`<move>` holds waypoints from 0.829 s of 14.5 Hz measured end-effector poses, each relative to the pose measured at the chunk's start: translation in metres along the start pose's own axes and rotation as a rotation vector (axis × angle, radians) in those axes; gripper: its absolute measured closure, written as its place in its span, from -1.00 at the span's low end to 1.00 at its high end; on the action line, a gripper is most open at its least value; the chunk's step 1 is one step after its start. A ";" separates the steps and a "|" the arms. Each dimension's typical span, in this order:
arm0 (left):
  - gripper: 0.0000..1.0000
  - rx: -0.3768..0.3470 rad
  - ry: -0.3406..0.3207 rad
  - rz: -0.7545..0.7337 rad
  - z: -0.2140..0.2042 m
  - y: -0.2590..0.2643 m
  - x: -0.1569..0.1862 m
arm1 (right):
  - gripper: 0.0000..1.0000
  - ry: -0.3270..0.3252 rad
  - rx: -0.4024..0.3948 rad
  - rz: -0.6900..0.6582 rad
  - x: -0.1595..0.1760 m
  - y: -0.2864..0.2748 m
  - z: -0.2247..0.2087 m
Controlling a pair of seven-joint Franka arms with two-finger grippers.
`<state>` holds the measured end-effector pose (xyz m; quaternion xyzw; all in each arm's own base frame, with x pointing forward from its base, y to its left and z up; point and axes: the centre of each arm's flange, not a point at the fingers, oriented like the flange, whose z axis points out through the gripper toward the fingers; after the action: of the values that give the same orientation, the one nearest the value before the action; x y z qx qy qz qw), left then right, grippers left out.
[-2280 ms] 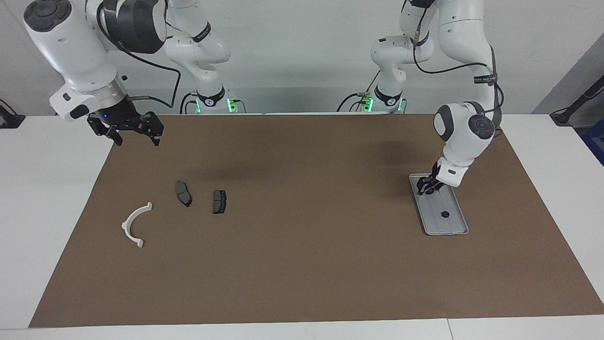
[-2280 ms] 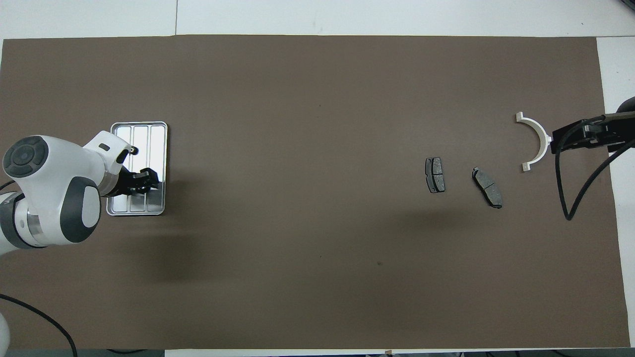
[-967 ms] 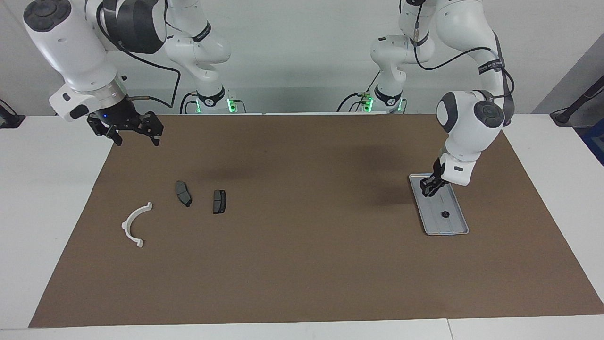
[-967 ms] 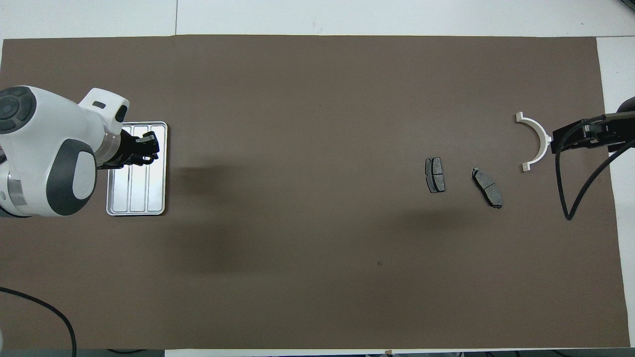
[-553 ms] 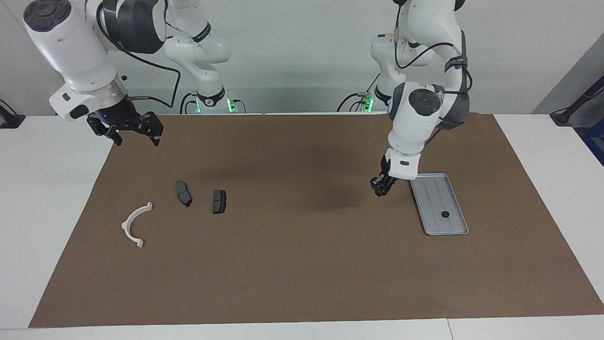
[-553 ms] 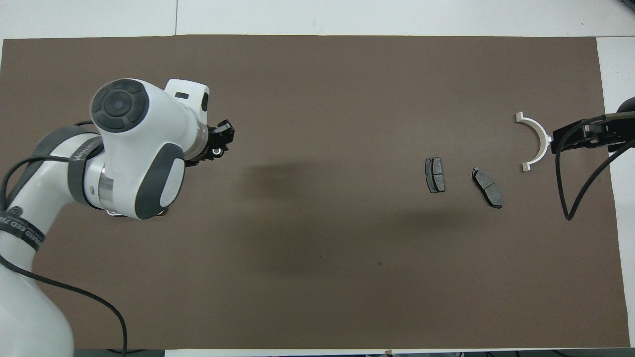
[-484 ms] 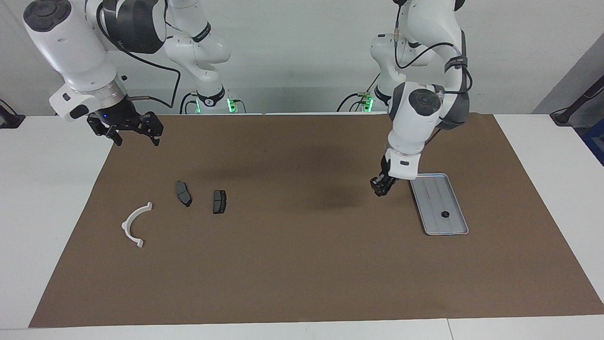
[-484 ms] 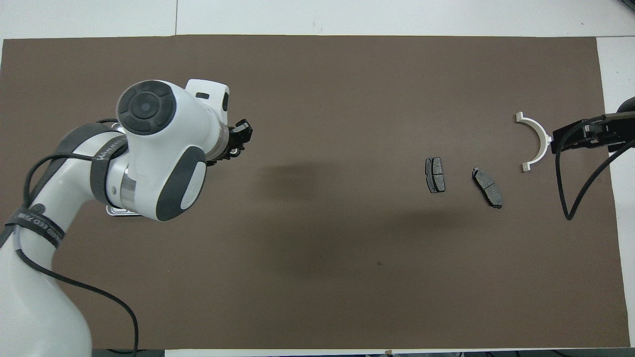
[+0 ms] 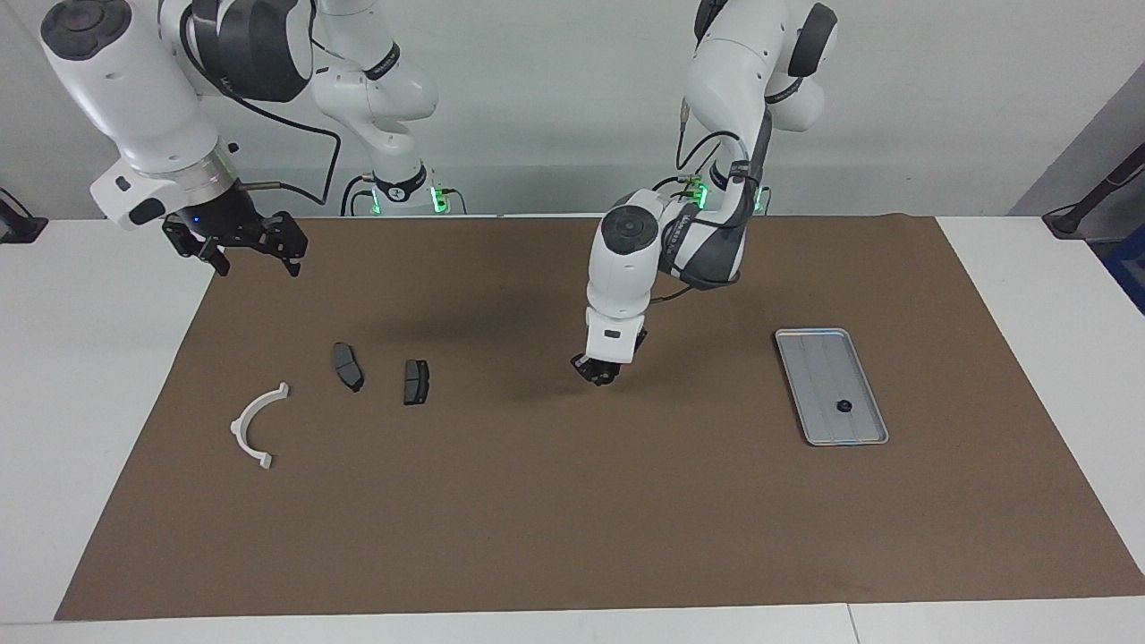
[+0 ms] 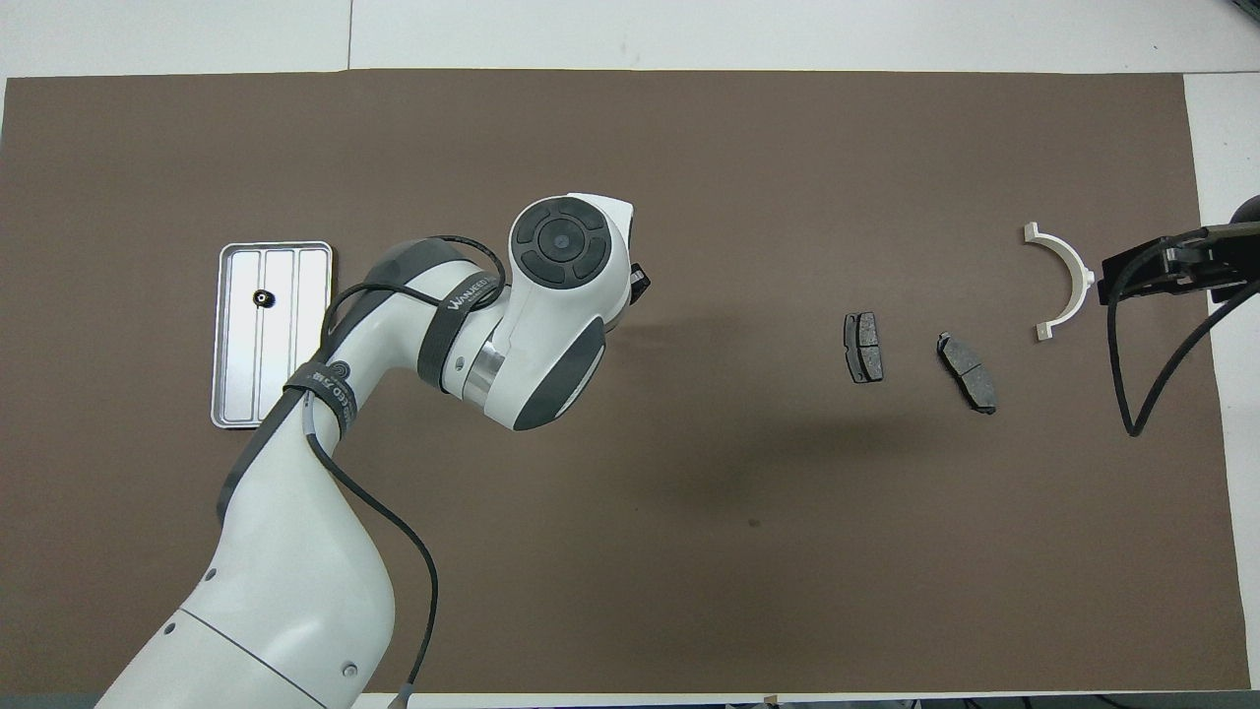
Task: Place bearing gear from tray to pile
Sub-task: 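Carry the gear to the table middle and open the left gripper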
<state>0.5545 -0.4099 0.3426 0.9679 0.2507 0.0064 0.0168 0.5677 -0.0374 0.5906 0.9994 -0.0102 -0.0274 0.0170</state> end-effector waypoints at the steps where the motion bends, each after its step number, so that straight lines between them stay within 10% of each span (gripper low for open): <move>1: 0.30 0.003 0.000 -0.002 0.008 -0.001 0.001 | -1.00 0.000 0.000 -0.001 0.000 0.002 0.000; 12: 0.30 0.049 -0.017 0.011 0.038 -0.011 -0.011 | -1.00 -0.001 0.000 0.000 0.001 0.004 0.004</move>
<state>0.5402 -0.4070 0.3039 0.9694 0.2452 -0.0081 -0.0049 0.5680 -0.0415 0.5862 0.9994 -0.0101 -0.0277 0.0167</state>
